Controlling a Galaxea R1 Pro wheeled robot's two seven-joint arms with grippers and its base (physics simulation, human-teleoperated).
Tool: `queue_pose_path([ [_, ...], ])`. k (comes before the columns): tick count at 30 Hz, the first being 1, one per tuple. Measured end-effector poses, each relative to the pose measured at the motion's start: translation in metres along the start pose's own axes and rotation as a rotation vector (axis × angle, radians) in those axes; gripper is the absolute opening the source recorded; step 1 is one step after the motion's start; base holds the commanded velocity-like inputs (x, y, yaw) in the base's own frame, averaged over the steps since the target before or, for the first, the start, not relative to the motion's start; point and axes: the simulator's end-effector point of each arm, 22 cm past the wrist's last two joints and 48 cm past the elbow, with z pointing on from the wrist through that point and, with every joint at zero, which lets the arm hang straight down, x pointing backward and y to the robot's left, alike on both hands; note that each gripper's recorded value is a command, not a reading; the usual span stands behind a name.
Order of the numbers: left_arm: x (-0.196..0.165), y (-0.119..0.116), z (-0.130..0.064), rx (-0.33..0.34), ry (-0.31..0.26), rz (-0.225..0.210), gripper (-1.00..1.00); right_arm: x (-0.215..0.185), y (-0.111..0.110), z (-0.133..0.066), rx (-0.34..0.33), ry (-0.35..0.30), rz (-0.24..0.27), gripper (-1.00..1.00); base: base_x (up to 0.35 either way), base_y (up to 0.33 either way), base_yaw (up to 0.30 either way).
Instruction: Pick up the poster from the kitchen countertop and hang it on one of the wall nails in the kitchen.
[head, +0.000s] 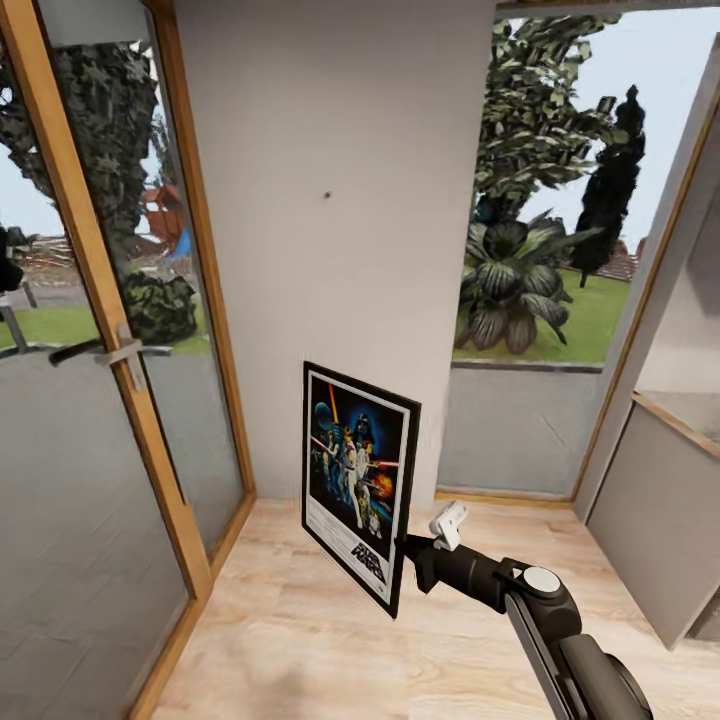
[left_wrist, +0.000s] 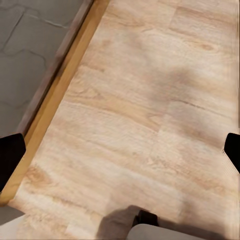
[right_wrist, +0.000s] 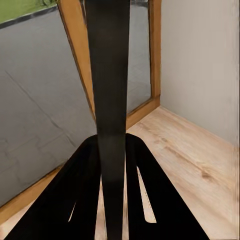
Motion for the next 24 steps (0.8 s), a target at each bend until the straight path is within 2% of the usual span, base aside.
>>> queue_pose_path([
  [7,-0.0018,-0.0003,-0.0001,0.001,-0.005,-0.001,1.00,-0.0020,0.0005,-0.0008,0.000,-0.003,-0.002,-1.00,0.029,0.011,-0.285],
  [11,-0.0025,-0.0004,-0.0003,0.001,-0.007,-0.001,1.00,-0.0031,0.0008,-0.0013,0.001,-0.005,-0.005,-1.00,0.090,0.001,-0.144],
  [24,-0.0025,-0.0003,-0.0006,0.001,-0.008,-0.002,1.00,-0.0035,0.0008,-0.0016,0.002,-0.006,-0.006,-1.00,0.318,0.049,-0.010],
])
